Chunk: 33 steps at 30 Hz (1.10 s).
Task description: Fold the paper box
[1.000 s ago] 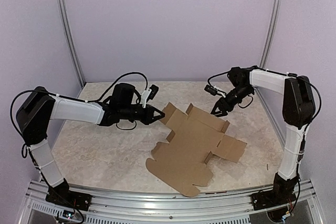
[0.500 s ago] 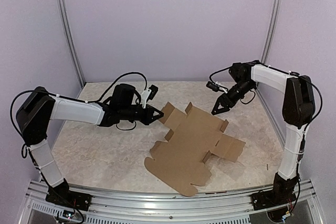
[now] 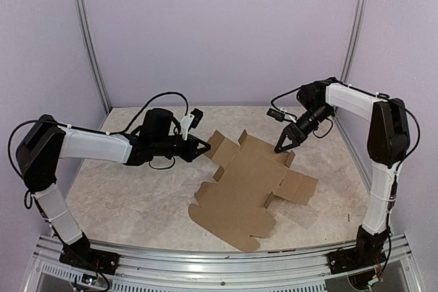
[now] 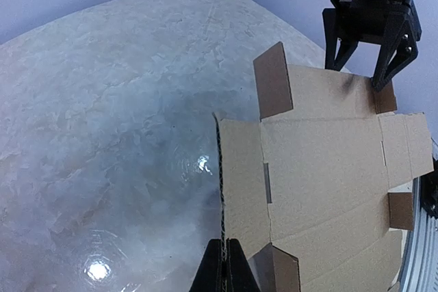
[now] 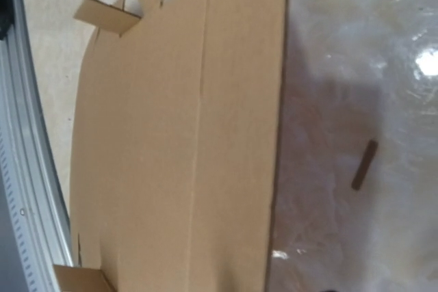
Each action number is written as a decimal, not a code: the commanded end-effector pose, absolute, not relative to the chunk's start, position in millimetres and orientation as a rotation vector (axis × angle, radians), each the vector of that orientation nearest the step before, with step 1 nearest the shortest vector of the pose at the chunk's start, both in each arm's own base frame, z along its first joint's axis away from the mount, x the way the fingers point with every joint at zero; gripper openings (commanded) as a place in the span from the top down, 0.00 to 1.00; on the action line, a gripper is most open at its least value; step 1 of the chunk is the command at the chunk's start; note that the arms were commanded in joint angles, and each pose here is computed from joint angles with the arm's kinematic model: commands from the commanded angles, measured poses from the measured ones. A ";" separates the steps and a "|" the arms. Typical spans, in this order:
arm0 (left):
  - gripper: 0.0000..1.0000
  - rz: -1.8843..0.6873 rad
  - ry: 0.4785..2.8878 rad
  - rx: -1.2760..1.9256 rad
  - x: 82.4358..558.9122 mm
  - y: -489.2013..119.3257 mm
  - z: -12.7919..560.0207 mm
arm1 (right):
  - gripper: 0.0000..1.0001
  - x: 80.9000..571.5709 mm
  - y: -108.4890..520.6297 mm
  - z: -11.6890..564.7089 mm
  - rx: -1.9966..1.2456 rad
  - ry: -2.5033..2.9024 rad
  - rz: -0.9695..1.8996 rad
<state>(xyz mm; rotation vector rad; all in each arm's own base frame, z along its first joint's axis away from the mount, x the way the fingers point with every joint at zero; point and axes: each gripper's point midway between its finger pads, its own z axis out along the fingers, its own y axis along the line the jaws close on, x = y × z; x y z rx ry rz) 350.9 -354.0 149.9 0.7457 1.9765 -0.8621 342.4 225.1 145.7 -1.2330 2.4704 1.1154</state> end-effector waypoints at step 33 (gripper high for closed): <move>1.00 -0.773 1.936 0.775 352.1 -346.0 157.3 | 1.00 323.9 229.7 130.7 -1.335 2.548 1.157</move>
